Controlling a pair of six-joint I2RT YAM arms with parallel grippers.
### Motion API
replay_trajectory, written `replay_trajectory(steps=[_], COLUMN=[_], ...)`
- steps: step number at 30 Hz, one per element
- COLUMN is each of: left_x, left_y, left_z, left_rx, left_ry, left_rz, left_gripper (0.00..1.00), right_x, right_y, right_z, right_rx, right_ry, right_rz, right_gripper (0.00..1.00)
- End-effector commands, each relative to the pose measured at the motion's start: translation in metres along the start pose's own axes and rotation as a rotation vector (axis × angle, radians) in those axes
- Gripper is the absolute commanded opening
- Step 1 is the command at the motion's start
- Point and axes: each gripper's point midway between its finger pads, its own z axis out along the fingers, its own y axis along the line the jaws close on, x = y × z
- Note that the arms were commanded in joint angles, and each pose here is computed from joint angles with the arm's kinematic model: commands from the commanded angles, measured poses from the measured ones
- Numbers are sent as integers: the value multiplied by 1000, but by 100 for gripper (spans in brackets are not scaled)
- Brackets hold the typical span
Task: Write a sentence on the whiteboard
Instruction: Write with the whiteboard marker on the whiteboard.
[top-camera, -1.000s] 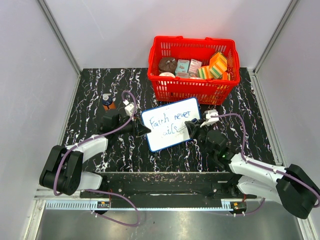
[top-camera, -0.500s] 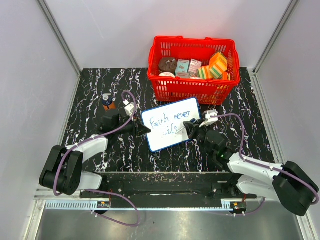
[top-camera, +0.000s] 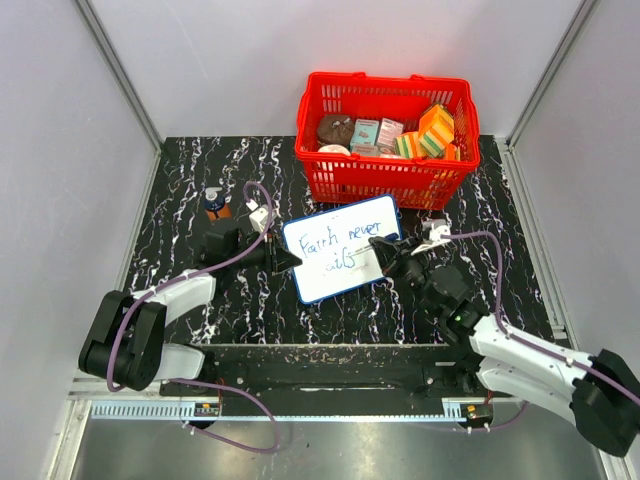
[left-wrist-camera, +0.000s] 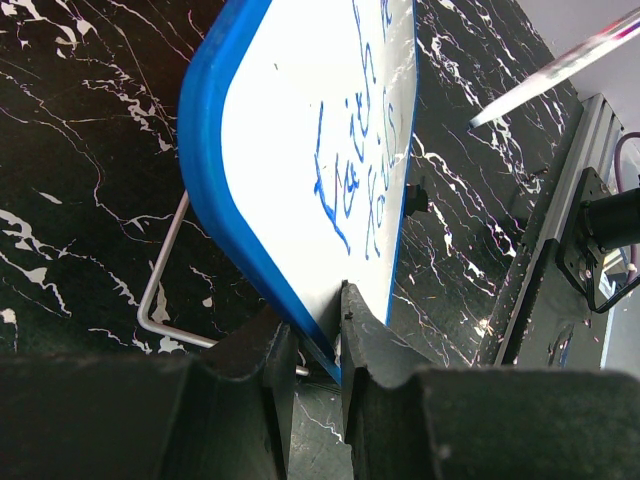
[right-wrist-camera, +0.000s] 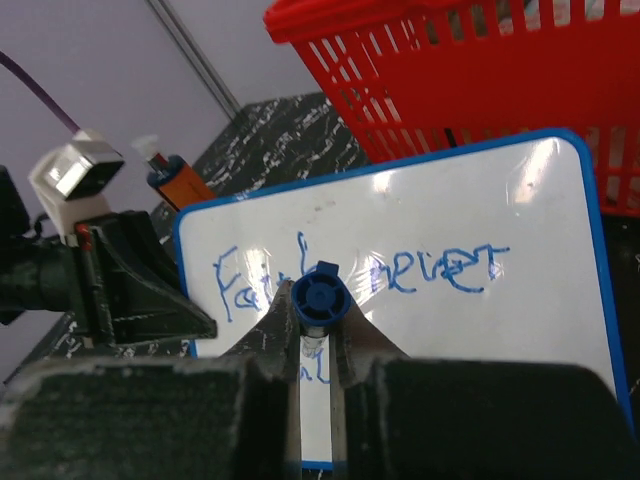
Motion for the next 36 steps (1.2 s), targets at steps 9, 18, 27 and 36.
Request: replay_trajectory(steps=[9, 18, 27, 36], left_x=[-13, -13, -14, -14], left_y=[25, 24, 25, 25], left_z=[-1, -2, -2, -2], left_rx=[-113, -113, -119, -121], left_ry=[-38, -40, -43, -46], left_rz=[150, 149, 153, 155], left_gripper=[0, 0, 0, 0], right_x=[-40, -31, -18, 2], right_y=[16, 14, 9, 0], right_z=[-10, -7, -9, -28], right_rx=[-51, -34, -14, 7], right_ry=[-89, -50, 12, 125], right_rz=[36, 39, 24, 5], right_gripper=[0, 0, 0, 0])
